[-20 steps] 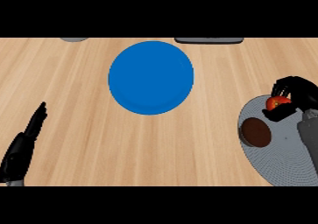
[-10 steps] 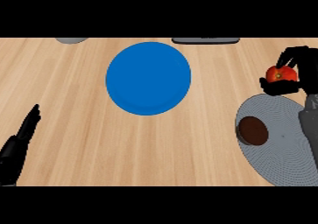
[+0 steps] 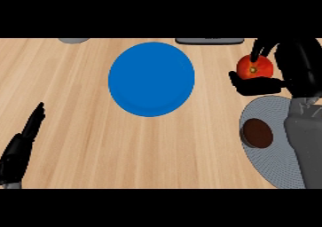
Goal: Pick the tomato from the placemat and place it in the plate
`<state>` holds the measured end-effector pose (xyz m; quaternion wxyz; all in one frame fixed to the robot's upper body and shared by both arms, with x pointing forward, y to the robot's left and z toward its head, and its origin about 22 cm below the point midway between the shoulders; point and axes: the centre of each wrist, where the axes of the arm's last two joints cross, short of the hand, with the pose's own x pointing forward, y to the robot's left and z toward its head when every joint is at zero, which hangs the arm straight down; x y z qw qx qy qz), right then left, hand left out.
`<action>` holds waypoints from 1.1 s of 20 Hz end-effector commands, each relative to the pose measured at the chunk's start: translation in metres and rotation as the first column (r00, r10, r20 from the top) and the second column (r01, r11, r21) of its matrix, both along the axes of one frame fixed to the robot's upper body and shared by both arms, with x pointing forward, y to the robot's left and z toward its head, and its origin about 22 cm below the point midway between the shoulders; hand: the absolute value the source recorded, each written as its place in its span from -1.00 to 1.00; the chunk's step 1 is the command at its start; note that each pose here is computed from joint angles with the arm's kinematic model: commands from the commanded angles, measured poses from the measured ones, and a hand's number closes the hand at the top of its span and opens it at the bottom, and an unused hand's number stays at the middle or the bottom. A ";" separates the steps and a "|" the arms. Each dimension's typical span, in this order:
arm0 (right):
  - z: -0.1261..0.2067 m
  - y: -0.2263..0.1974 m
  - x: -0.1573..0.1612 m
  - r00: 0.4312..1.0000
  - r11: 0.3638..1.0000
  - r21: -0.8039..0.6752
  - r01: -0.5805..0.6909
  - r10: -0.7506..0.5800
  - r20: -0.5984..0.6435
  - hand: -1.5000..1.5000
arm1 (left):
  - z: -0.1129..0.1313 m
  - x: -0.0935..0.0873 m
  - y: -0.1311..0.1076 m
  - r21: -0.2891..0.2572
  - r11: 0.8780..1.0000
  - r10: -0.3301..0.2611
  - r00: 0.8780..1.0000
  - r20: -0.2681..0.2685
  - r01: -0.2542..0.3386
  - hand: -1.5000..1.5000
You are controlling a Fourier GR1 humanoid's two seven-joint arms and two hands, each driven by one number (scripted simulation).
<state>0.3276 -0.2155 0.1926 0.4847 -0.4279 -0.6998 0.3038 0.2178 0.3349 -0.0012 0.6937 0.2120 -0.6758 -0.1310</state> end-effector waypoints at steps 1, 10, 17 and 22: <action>0.032 0.045 -0.009 0.996 0.995 0.019 -0.093 0.093 -0.004 1.00 | -0.003 0.002 0.012 0.004 1.000 -0.008 1.000 -0.001 0.008 0.00; 0.049 0.135 0.046 0.991 0.990 0.099 -0.100 0.109 -0.080 1.00 | 0.008 0.009 -0.009 -0.005 1.000 -0.027 1.000 0.003 0.027 0.00; 0.006 0.169 0.080 0.967 0.993 0.083 -0.084 0.101 -0.232 1.00 | 0.011 0.019 -0.009 0.012 0.999 -0.037 0.999 0.010 0.037 0.00; -0.026 0.178 0.096 0.950 0.992 0.096 -0.086 0.111 -0.292 1.00 | -0.001 0.006 -0.013 -0.001 0.998 -0.063 0.998 0.004 0.063 0.00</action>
